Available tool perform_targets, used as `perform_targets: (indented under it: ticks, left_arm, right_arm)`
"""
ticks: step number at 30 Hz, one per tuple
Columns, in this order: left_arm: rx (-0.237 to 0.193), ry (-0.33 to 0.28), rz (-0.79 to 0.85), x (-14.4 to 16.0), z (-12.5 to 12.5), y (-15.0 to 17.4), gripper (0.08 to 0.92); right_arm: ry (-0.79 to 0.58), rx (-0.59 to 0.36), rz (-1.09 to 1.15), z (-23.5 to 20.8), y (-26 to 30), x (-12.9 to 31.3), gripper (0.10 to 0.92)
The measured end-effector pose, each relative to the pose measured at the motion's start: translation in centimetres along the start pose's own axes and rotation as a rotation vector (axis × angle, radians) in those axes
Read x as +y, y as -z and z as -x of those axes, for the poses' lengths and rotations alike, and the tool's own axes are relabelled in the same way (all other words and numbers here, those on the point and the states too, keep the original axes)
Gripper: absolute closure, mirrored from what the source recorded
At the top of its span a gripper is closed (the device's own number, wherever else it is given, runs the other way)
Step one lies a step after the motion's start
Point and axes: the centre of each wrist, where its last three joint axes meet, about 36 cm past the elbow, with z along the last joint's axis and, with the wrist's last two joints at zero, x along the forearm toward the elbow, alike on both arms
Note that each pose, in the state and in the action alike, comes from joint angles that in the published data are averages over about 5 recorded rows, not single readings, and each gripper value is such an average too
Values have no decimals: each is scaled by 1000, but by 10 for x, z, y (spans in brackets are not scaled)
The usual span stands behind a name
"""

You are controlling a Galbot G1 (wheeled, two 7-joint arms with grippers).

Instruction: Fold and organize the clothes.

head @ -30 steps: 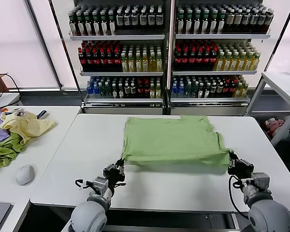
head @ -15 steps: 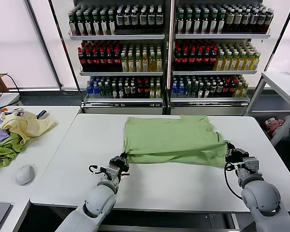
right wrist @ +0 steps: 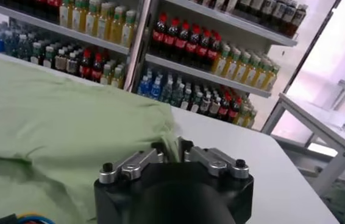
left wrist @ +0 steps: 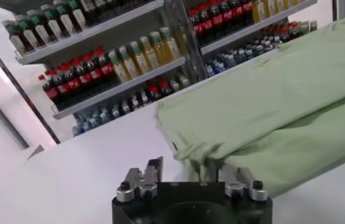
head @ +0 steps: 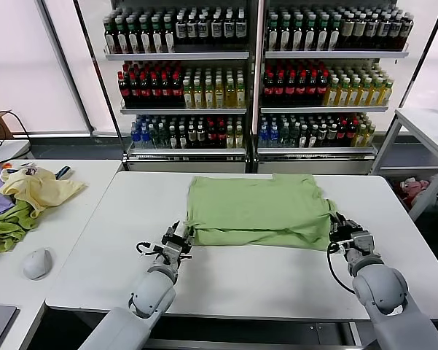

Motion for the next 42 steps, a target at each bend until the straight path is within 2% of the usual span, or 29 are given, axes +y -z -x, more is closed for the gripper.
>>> perform_targets:
  ticks: [7,10,14,20,26,29,42]
  left_arm:
    - [12,-4,-26,2,-14,-1,215]
    - [13,-22,-53,2,-22,0,183]
    - [12,-54,-94,0,-28,5,177]
    - [32,-82,-150,-5,-26,9,177]
    - [65,-82,-187,-8,-17,8,179]
    - [81,-83,-203,-11,-15,6,225]
    - [121,-100,-250,-19,-9,5,596]
  right_arm:
    - [-37,-7,19,-22,-7,-13,285]
    - [-50,8,41,-31,-11,-17,222]
    - [-58,49,66,-38,-17,-22,201]
    - [-61,120,105,-37,-25,-21,212]
    - [-28,172,126,-35,-34,-13,358]
    - [-9,187,135,-32,-37,-9,444]
    - [57,239,168,-23,-46,-1,807]
